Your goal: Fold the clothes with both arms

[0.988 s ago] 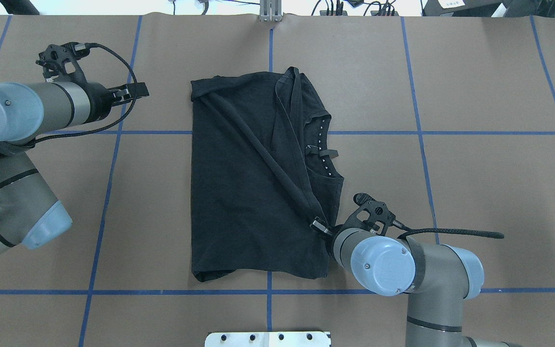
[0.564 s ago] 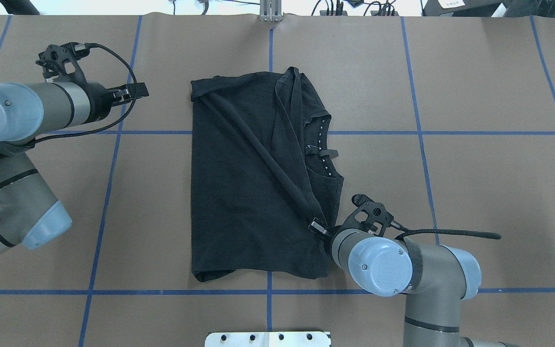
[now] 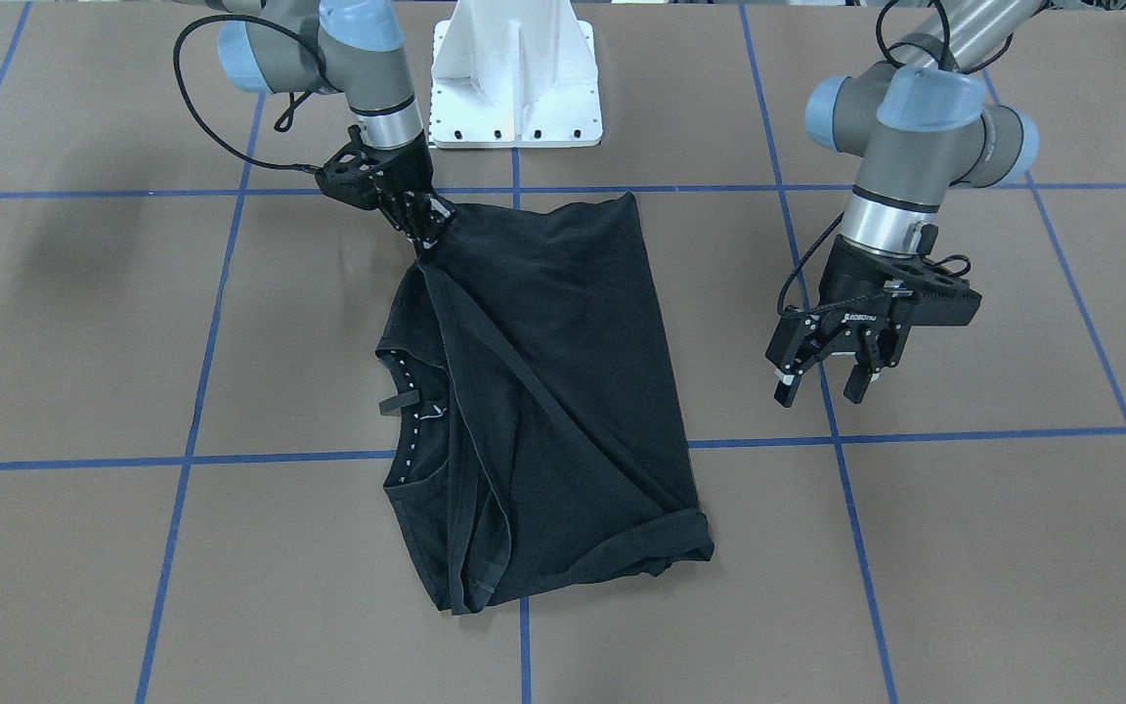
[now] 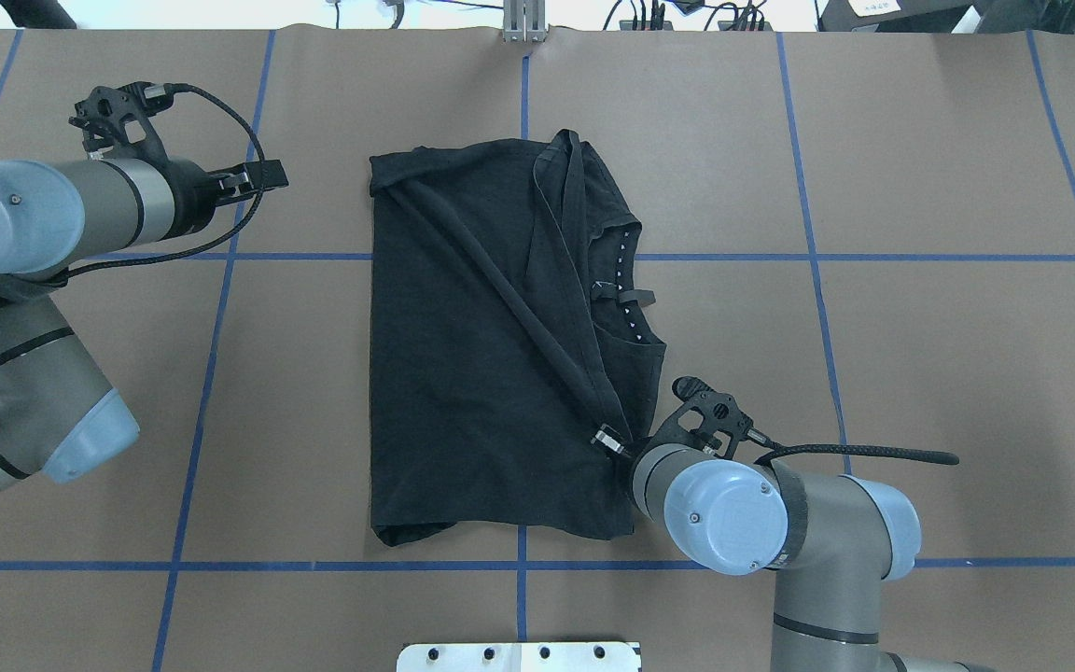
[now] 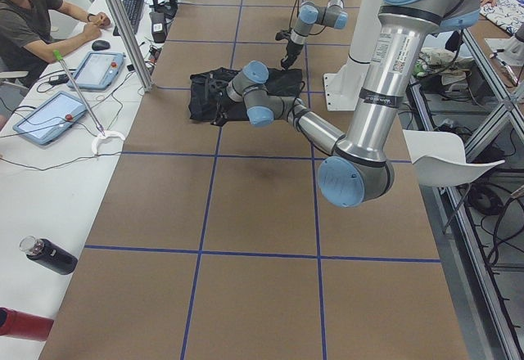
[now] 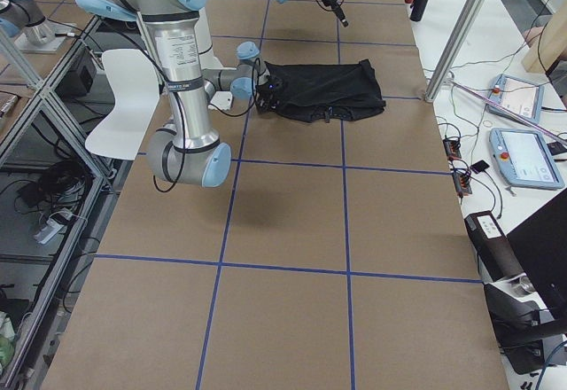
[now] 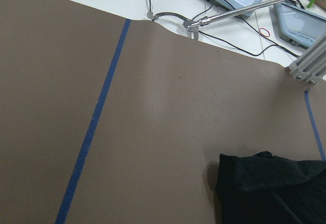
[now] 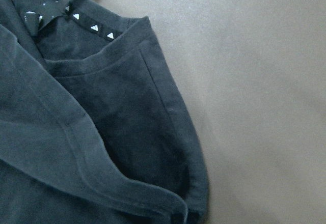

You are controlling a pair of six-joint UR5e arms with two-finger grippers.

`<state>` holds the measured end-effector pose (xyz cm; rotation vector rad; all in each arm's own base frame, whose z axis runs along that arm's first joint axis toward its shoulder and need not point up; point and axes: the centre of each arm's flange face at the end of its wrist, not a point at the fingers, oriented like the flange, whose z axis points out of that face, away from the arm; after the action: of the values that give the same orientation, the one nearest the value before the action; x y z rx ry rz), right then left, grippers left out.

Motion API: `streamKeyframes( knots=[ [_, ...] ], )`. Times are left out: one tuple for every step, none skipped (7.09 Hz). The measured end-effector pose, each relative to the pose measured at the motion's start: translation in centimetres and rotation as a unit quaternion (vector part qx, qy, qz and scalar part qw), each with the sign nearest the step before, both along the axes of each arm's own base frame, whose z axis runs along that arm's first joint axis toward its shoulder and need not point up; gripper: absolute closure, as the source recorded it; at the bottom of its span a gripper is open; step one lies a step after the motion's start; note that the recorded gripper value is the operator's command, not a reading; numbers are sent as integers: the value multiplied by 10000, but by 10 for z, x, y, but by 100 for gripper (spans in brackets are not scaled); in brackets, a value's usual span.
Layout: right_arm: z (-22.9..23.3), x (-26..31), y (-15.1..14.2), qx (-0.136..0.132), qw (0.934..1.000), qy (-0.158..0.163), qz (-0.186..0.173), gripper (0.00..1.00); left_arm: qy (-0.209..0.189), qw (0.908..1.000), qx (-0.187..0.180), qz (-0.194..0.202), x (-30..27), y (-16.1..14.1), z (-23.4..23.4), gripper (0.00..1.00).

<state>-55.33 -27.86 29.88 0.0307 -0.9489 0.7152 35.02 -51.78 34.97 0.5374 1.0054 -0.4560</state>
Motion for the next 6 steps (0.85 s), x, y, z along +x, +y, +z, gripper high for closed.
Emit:
streamKeyframes(
  knots=[
    [-5, 3, -1, 12, 10000, -50, -5, 100, 0, 10000, 0, 0, 0, 0, 0, 0],
    [-10, 9, -2, 26, 9999, -110, -8, 100, 18, 10000, -12, -8, 0, 0, 0, 0],
    [-15, 18, -2, 33, 9999, -149, -8, 100, 115, 9999, -82, -45, 1, 1, -2, 0],
    [-20, 32, 2, -2, 9999, -151, -53, 100, 441, 9984, -318, -162, 6, 8, -7, 0],
    [-23, 44, 6, -56, 9998, -152, -123, 100, 937, 9933, -615, -286, 19, 30, -19, 0],
    [-23, 50, 8, -86, 9997, -152, -162, 100, 1522, 9833, -921, -382, 36, 71, -36, 0]
  ],
)
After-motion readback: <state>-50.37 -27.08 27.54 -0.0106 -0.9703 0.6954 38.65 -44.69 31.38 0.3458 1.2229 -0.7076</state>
